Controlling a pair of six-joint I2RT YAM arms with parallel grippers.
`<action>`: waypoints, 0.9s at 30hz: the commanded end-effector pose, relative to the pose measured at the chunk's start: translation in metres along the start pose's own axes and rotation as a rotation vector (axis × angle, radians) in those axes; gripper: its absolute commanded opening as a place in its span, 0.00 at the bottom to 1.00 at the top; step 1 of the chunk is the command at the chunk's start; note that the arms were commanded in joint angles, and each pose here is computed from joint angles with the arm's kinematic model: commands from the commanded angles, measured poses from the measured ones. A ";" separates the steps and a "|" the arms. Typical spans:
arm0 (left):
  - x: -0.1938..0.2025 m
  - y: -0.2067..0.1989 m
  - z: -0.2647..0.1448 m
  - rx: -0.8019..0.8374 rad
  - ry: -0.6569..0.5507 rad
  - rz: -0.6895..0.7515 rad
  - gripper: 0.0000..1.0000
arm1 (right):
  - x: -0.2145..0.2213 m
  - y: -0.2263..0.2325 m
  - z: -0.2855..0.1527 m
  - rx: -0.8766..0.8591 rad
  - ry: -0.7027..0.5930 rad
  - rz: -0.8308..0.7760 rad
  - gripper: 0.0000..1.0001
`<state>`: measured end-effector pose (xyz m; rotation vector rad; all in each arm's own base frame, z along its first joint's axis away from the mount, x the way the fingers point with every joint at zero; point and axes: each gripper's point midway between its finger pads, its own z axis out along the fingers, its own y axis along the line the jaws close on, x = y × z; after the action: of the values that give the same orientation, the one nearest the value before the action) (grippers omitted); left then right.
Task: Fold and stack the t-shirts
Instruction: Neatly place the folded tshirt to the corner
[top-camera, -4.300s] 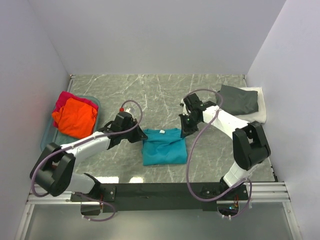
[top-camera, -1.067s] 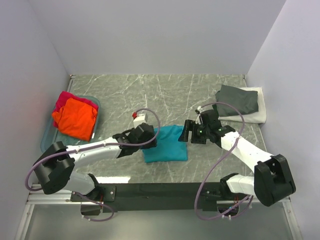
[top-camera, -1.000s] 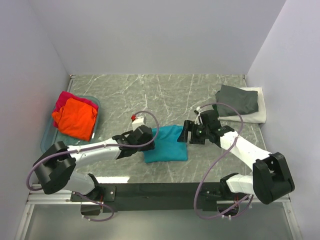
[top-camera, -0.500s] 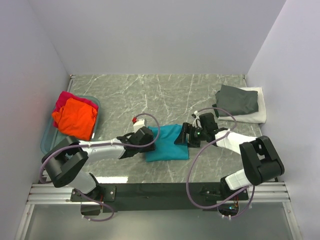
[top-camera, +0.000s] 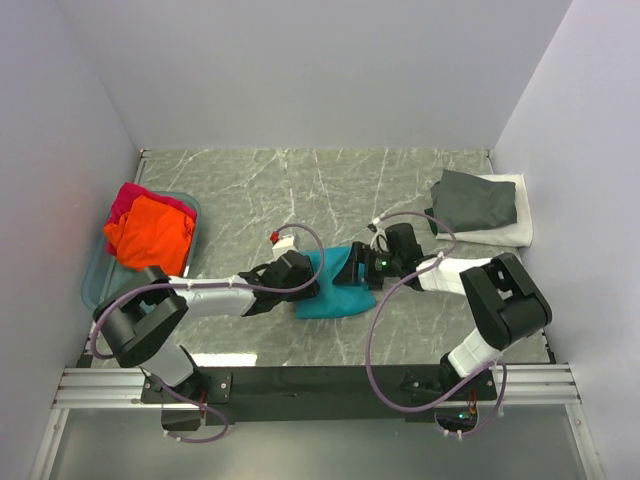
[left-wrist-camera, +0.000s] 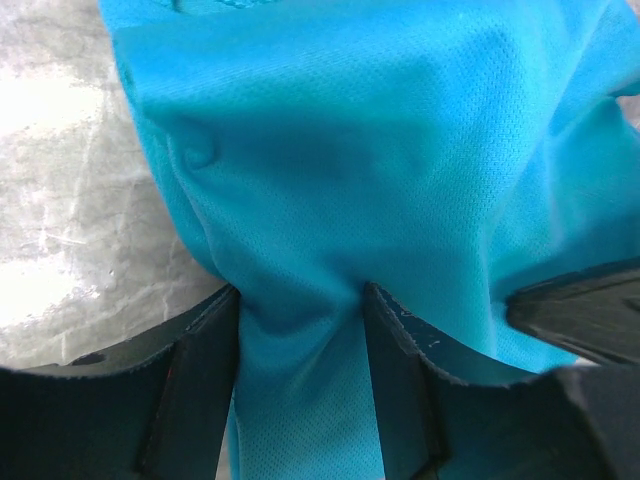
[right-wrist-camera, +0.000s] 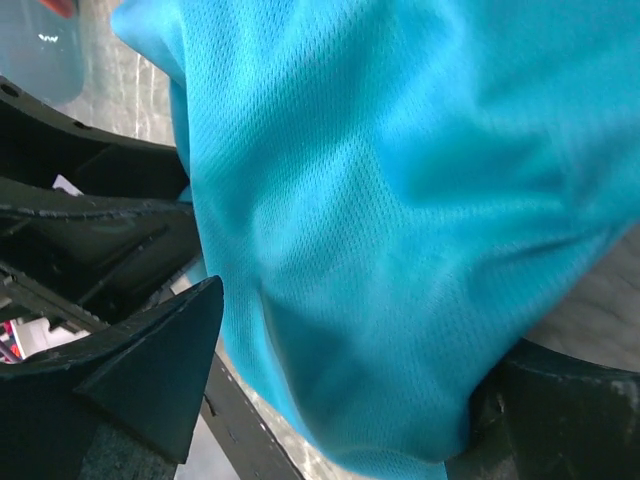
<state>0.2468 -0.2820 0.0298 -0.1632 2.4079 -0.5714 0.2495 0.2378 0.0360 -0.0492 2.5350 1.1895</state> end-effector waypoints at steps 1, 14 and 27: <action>0.025 0.012 0.003 -0.027 0.099 0.017 0.57 | 0.025 -0.029 0.013 0.122 0.071 0.037 0.81; 0.012 0.014 -0.001 -0.054 0.071 0.033 0.58 | 0.016 -0.032 0.019 0.187 0.084 0.003 0.10; -0.021 0.049 -0.035 -0.082 -0.010 -0.028 0.59 | -0.118 -0.031 -0.056 0.387 -0.072 -0.191 0.00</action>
<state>0.2497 -0.2401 0.0543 -0.2388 2.4010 -0.5401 0.3311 0.1892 0.0571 -0.0726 2.6119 0.7499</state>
